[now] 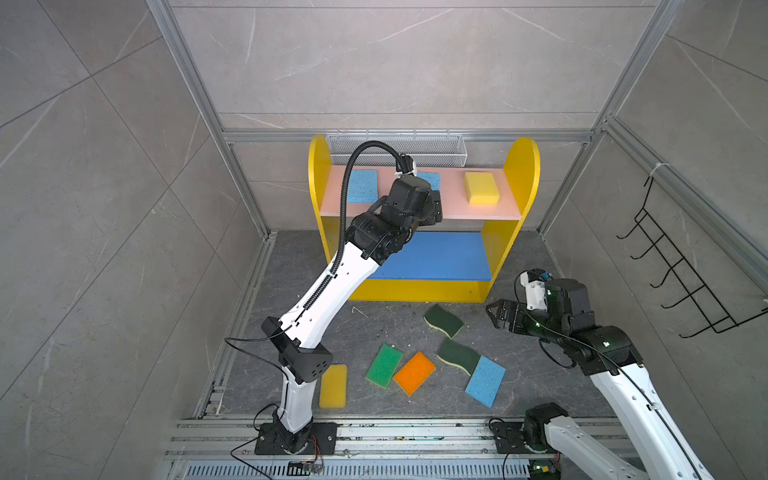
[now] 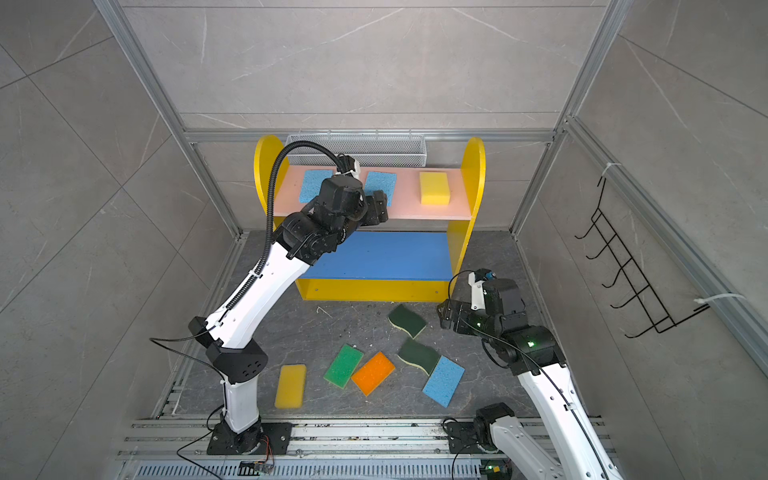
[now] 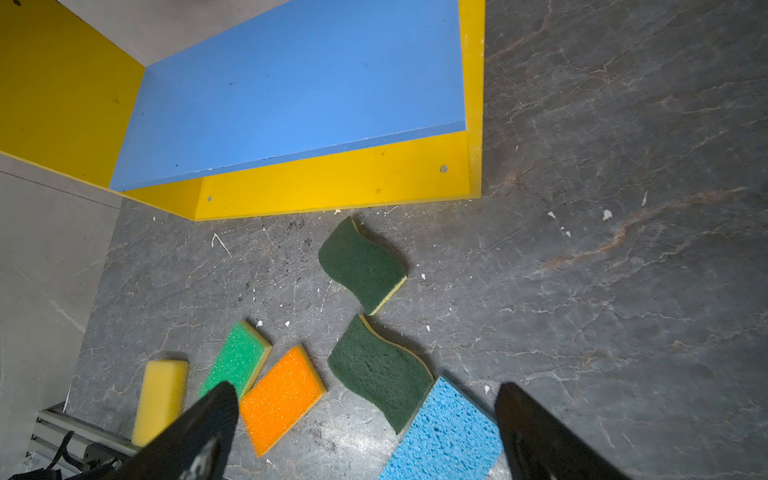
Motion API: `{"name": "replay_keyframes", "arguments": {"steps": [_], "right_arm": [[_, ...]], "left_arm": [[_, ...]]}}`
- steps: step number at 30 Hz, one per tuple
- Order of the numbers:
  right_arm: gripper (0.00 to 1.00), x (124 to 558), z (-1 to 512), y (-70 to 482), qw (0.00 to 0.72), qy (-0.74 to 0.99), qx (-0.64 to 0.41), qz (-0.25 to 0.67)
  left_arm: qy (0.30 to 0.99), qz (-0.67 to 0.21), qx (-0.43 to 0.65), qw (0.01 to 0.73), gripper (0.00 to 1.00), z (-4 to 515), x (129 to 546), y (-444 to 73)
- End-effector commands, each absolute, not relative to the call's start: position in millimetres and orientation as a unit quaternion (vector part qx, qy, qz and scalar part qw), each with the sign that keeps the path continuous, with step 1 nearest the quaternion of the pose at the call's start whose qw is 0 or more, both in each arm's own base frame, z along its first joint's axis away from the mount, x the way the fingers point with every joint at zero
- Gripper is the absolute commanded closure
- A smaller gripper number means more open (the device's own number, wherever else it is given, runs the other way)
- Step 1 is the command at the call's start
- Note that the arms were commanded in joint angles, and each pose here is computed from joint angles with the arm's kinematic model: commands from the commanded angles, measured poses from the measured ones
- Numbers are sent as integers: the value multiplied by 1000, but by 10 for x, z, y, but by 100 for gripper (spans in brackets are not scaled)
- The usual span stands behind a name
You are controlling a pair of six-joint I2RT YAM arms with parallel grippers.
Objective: Place and organize the cleaning sponges onto the shelf
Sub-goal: 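Raise the left gripper off the blue sponge while the right arm lifts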
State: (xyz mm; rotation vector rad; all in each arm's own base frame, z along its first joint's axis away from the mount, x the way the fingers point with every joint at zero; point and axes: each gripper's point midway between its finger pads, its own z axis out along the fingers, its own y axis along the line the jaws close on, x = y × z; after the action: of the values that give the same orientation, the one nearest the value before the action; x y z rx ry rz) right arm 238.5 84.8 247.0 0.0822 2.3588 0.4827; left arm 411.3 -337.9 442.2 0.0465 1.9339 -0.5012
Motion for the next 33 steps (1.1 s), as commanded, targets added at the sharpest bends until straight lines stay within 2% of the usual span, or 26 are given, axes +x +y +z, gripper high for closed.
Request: {"name": "replay_keyframes", "arguments": {"steps": [1, 23, 33], "right_arm": [[1, 2349, 2569, 839, 364, 911, 36, 192], [1, 2297, 2604, 813, 369, 909, 36, 189], [2, 2317, 2687, 789, 378, 907, 37, 183]], "left_arm": [[844, -210, 37, 492, 19, 4034, 4121, -3568], [840, -217, 45, 495, 21, 4071, 3961, -3657], [828, -188, 41, 527, 21, 4324, 3828, -3374]]}}
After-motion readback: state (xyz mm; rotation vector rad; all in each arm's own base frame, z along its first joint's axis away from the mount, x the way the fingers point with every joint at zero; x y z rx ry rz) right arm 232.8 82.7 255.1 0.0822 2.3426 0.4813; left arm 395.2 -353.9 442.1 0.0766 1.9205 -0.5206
